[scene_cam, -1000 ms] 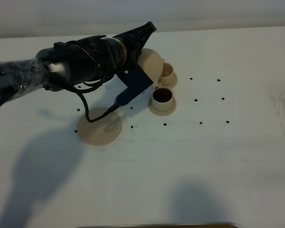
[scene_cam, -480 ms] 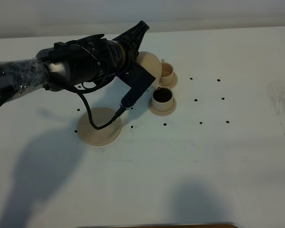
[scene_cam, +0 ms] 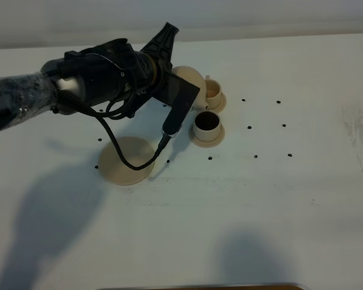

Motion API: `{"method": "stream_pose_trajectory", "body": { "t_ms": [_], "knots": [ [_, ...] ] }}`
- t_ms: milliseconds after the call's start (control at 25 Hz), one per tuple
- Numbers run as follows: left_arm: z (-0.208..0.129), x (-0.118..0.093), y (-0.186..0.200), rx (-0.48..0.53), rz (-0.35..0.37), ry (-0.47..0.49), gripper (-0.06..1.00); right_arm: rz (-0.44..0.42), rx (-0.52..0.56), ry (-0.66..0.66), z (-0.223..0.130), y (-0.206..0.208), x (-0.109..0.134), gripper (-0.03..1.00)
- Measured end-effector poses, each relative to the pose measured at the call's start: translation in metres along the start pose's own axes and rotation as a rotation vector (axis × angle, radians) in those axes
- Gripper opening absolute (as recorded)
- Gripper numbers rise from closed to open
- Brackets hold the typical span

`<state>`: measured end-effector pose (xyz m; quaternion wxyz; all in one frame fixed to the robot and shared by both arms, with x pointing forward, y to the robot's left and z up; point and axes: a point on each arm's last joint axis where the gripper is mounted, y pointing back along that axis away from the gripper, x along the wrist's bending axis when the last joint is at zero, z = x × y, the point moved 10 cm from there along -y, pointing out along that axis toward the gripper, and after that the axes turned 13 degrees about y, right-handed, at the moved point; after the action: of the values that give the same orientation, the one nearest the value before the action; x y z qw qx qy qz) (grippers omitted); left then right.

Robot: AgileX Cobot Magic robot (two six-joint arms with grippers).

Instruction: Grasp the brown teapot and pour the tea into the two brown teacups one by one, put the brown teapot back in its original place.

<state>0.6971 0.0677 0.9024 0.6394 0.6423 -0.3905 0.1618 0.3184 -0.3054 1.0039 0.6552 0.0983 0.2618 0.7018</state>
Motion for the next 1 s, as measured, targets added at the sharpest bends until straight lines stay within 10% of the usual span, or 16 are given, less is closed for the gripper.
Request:
{"method": "stream_pose_trajectory", "body": {
  "t_ms": [560, 1000],
  "knots": [
    [-0.007, -0.033, 0.037, 0.053, -0.240, 0.440, 0.17, 0.000, 0.000, 0.000, 0.000, 0.000, 0.000, 0.31],
    [0.023, -0.065, 0.066, 0.038, -0.448, 0.605, 0.17, 0.000, 0.000, 0.000, 0.000, 0.000, 0.000, 0.31]
  ]
}}
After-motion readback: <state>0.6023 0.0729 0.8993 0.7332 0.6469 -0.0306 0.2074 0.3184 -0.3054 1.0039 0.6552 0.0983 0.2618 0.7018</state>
